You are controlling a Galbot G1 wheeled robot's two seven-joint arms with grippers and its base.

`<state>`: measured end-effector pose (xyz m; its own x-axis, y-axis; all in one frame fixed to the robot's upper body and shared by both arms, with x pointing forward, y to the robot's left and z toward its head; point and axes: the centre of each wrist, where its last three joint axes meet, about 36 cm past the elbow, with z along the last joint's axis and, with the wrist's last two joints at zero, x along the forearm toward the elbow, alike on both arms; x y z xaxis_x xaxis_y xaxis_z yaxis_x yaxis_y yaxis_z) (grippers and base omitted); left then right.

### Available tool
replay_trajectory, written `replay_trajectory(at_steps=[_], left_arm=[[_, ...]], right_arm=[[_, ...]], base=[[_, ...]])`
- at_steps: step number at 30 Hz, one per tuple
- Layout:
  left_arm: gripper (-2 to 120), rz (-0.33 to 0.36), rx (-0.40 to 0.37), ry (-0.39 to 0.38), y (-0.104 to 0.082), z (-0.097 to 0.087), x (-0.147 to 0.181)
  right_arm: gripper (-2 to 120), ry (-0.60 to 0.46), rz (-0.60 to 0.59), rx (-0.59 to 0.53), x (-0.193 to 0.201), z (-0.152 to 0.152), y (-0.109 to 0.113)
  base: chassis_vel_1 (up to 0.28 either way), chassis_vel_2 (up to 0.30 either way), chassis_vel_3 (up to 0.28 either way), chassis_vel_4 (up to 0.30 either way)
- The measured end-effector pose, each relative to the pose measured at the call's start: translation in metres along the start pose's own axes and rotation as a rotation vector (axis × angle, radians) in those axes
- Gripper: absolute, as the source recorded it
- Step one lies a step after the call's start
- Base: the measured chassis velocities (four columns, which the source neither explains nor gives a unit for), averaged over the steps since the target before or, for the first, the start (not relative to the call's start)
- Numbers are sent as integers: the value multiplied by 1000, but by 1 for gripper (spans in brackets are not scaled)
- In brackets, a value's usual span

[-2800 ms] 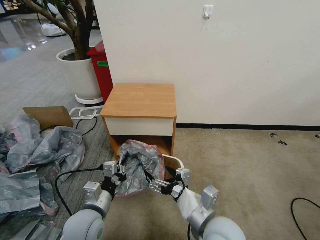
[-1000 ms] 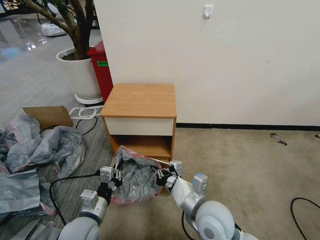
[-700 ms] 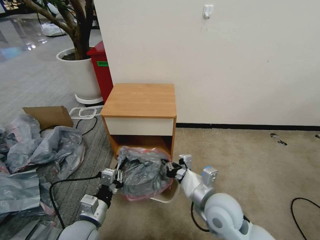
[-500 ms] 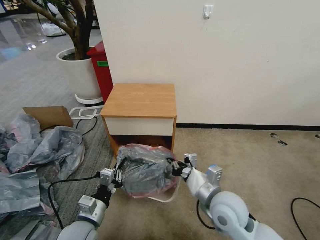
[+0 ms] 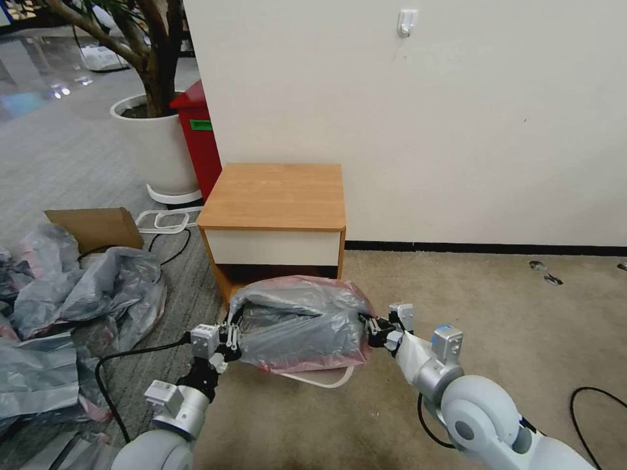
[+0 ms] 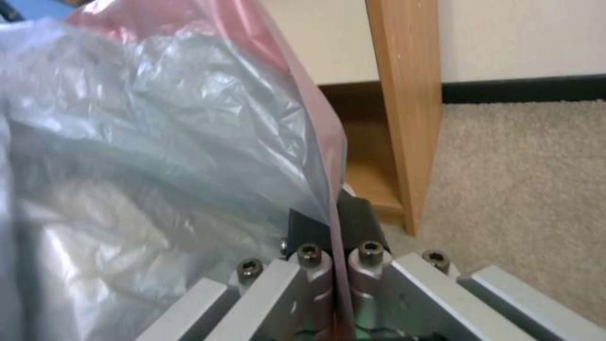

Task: Pick up the garbage bag from the table and place it over the trash can.

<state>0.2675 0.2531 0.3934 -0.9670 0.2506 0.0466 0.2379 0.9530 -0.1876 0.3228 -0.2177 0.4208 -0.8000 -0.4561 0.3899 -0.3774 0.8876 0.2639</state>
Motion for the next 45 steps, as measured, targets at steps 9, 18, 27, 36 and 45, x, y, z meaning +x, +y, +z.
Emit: replay_trajectory(at_steps=[9, 18, 27, 36, 45], left_arm=[[1, -18, 143, 10, -9, -6, -3], [1, -112, 182, 95, -14, -7, -8], [1, -186, 170, 135, -10, -3, -10], [1, -227, 224, 129, -7, -4, -14], [1, -266, 285, 105, 0, -10, -14]], right_arm=[[18, 64, 10, 56, 2, 14, -12], [55, 69, 46, 125, 14, 16, -11], [84, -6, 114, -13, 35, -1, 7], [100, -139, 168, -311, 54, -5, 34], [100, -241, 55, -611, 57, 23, 58]], base=[[0, 0, 0, 0], [0, 0, 0, 0], [0, 0, 0, 0], [0, 0, 0, 0], [0, 0, 0, 0]])
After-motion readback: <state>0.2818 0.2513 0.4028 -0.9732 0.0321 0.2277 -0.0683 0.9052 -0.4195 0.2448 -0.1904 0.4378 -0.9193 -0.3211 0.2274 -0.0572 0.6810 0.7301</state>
